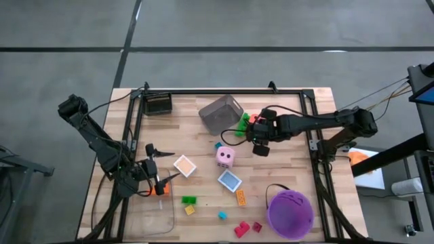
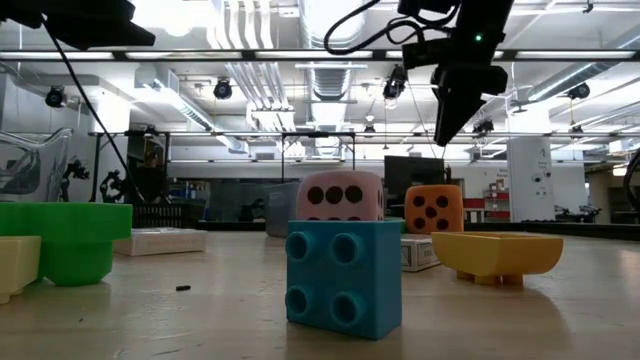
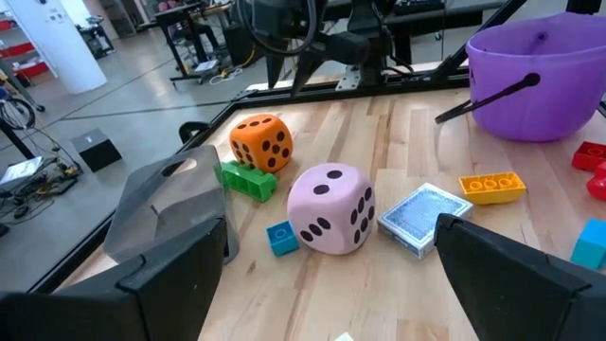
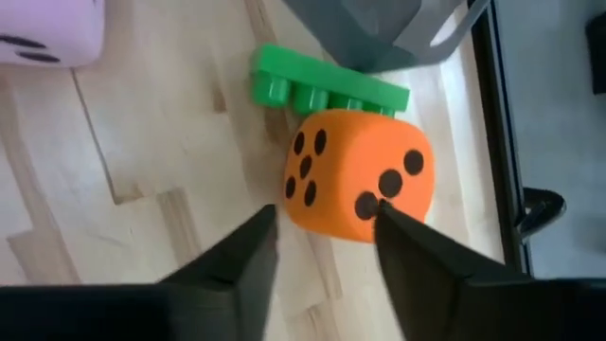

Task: Pick & Place Toys
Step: Put the orange dice into the gray bin

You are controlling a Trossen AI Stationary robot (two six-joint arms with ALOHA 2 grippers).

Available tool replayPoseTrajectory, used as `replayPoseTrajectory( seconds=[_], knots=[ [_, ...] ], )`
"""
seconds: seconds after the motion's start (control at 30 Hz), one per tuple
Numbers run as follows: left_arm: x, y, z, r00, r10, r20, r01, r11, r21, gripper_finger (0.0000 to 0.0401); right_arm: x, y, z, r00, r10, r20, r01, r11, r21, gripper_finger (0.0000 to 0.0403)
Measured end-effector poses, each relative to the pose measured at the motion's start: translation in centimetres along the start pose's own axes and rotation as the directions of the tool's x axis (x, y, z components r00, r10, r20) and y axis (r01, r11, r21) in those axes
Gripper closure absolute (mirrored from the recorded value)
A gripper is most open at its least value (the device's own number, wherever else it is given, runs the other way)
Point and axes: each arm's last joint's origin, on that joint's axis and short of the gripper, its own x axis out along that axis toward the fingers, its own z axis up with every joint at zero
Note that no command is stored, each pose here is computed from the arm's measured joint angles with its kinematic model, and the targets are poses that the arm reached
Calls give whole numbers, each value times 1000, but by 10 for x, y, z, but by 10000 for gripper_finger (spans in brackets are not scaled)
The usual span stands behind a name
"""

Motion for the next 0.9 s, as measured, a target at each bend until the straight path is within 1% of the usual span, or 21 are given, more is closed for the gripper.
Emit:
replayPoseTrajectory(
  seconds=[0.17, 0.23, 0.3, 0.4, 0.6, 0.9],
  knots=[
    [0, 0, 0, 1000, 1, 0, -1, 1000, 0, 27, 1, -2, -1, 1000, -15, -16, 15, 1000, -4, 115],
    [0, 0, 0, 1000, 1, 0, -1, 1000, 0, 27, 3, -4, -1, 1000, -19, -22, 19, 1000, -2, 86],
    [0, 0, 0, 1000, 1, 0, -1, 1000, -1, 27, 7, -7, 0, 999, -26, -41, 26, 1000, 2, 67],
    [0, 0, 0, 1000, 1, 0, -1, 1000, 0, 27, 17, -9, 2, 996, -37, -77, 36, 999, -13, 55],
    [0, 0, 0, 1000, 0, 0, 0, 1000, -1, 27, 46, -13, 6, 985, -58, -163, 52, 998, -40, 53],
    [0, 0, -1, 1000, -2, -2, 2, 1000, 1, 27, 84, -23, 13, 974, -63, -218, 55, 997, -45, 53]
  ],
)
